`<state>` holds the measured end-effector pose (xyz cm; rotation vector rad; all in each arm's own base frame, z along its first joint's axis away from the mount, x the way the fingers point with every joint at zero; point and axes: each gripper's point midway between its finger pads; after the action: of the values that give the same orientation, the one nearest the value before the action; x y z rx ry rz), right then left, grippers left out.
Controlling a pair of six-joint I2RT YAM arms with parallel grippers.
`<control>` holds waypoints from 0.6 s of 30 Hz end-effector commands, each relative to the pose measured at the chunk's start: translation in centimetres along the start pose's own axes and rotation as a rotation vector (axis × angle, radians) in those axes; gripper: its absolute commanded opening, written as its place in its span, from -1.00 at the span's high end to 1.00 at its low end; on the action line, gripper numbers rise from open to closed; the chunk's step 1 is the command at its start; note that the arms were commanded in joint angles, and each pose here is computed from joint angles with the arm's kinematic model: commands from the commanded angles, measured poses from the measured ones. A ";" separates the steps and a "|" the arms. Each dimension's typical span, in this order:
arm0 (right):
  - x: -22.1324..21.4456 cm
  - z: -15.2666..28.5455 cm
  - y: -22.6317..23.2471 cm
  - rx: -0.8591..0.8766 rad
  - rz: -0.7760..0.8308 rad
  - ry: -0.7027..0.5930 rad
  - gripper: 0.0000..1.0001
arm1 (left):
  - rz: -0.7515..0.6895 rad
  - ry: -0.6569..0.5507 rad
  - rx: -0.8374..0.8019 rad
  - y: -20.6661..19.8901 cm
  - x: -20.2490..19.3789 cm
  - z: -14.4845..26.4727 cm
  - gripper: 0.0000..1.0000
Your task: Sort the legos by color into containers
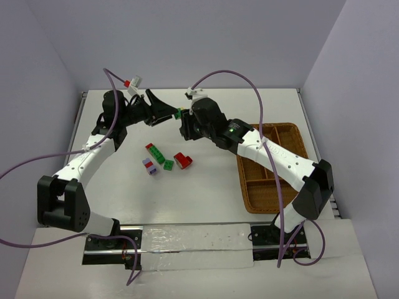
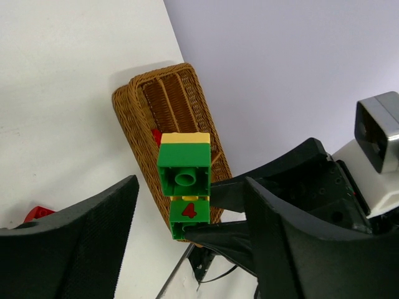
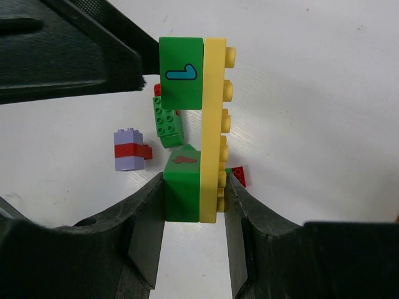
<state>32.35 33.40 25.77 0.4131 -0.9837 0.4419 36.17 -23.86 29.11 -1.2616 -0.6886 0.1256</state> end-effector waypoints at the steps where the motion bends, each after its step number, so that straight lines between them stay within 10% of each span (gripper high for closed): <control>1: 2.6 1.7 0.9 0.042 -0.017 -0.083 1.00 | -0.051 -0.004 -0.067 -2.3 1.0 -0.2 -0.43; 14: 2.3 1.5 1.3 0.059 -0.019 -0.070 1.00 | -0.045 0.008 -0.078 -2.2 0.6 -0.4 -0.23; 18: 2.4 1.5 1.5 0.068 -0.024 -0.069 1.00 | -0.040 0.004 -0.070 -2.1 0.7 -0.5 0.35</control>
<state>31.93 33.83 25.76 0.4424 -0.9685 0.4545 36.23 -24.11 28.80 -1.2752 -0.6653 0.1265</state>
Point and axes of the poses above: each gripper's point midway between its finger pads, its own z axis back along the fingers, its own y axis along the line the jaws close on, x = y × z, and after that the axes turned 6 degrees about z, right-handed
